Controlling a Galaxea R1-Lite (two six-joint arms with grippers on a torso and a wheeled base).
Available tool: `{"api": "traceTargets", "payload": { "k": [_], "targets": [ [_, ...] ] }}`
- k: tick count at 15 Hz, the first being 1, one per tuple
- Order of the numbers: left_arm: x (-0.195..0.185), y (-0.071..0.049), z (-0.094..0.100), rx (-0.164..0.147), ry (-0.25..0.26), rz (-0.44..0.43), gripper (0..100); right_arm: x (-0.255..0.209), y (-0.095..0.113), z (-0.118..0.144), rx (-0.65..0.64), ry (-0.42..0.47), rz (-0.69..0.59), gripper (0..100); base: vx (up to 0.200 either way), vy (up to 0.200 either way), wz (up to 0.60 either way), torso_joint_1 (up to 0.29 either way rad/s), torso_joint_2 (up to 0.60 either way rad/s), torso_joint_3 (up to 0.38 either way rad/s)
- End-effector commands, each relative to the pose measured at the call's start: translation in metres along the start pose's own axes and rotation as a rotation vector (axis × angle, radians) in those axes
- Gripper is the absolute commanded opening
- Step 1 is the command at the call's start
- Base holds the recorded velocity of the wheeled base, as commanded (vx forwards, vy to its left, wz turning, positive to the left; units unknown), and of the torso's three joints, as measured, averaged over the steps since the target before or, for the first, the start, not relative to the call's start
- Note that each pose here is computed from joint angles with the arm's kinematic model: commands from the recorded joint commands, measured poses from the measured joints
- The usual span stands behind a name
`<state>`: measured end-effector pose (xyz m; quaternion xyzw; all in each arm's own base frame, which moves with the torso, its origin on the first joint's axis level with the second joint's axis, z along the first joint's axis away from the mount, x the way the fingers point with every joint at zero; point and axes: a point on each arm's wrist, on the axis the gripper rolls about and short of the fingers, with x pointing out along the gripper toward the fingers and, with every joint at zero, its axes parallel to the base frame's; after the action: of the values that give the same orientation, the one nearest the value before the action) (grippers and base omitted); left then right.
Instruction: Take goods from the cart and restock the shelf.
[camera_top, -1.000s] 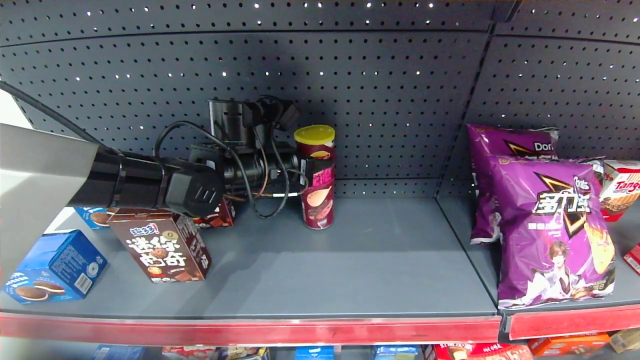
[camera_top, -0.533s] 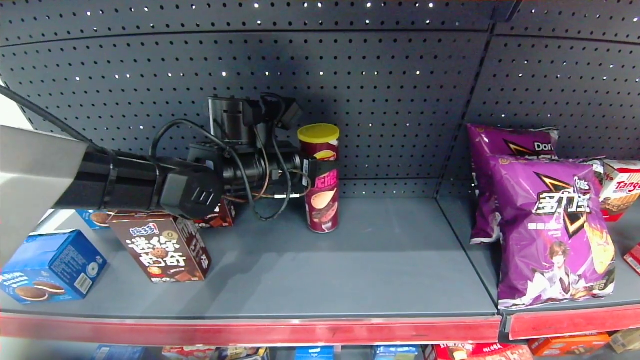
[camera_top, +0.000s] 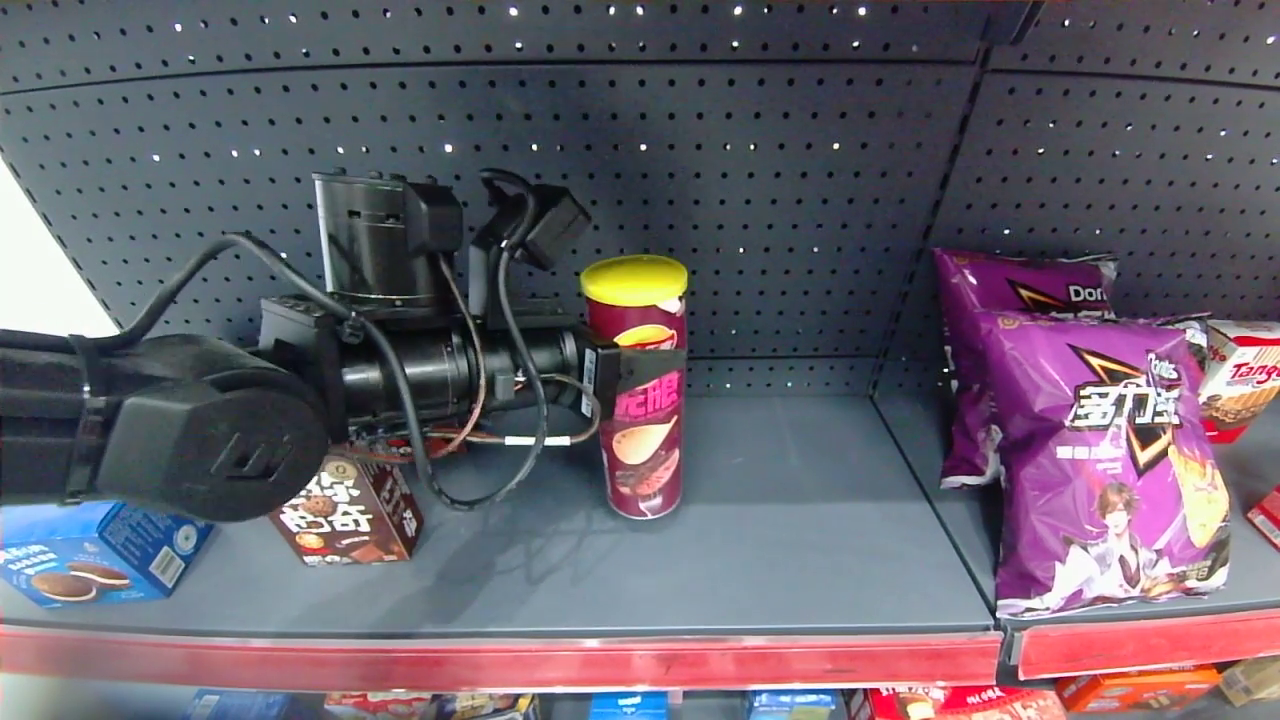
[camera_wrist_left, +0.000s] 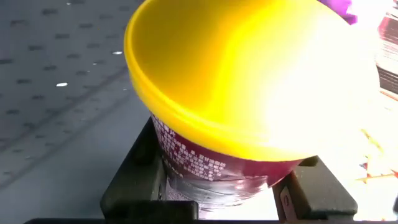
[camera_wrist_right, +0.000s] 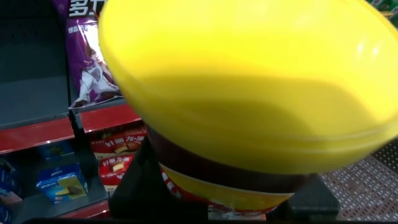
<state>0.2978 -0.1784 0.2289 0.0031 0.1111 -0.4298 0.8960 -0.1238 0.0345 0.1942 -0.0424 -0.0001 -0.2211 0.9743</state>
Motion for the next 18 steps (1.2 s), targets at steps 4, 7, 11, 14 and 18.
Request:
{"api": "traceTargets", "payload": {
  "k": [4, 7, 11, 14, 18],
  "targets": [
    [-0.015, -0.034, 0.003, 0.021, -0.009, -0.035, 0, -0.004, -0.001, 0.003, 0.006, -0.020, -0.003, 0, 0.000, 0.000, 0.00, 0.000, 0.00, 0.000],
    [-0.019, -0.036, -0.006, 0.013, 0.017, -0.036, 0, -0.004, -0.001, 0.004, 0.009, -0.022, -0.006, 0, 0.000, 0.000, 0.00, 0.000, 0.00, 0.000],
    [-0.021, -0.036, -0.012, 0.004, 0.038, -0.034, 0, -0.005, -0.001, 0.003, 0.007, -0.020, -0.006, 0, 0.000, 0.000, 0.00, 0.000, 0.00, 0.000],
    [-0.020, -0.036, -0.018, -0.001, 0.054, -0.037, 0, -0.005, -0.001, 0.003, 0.008, -0.022, -0.006, 0, 0.000, 0.000, 0.00, 0.000, 0.00, 0.000],
    [-0.012, -0.033, -0.021, -0.004, 0.045, -0.036, 0, -0.005, -0.001, 0.002, 0.007, -0.020, -0.007, 0, 0.000, 0.000, 0.00, 0.000, 0.00, 0.000]
  ]
}}
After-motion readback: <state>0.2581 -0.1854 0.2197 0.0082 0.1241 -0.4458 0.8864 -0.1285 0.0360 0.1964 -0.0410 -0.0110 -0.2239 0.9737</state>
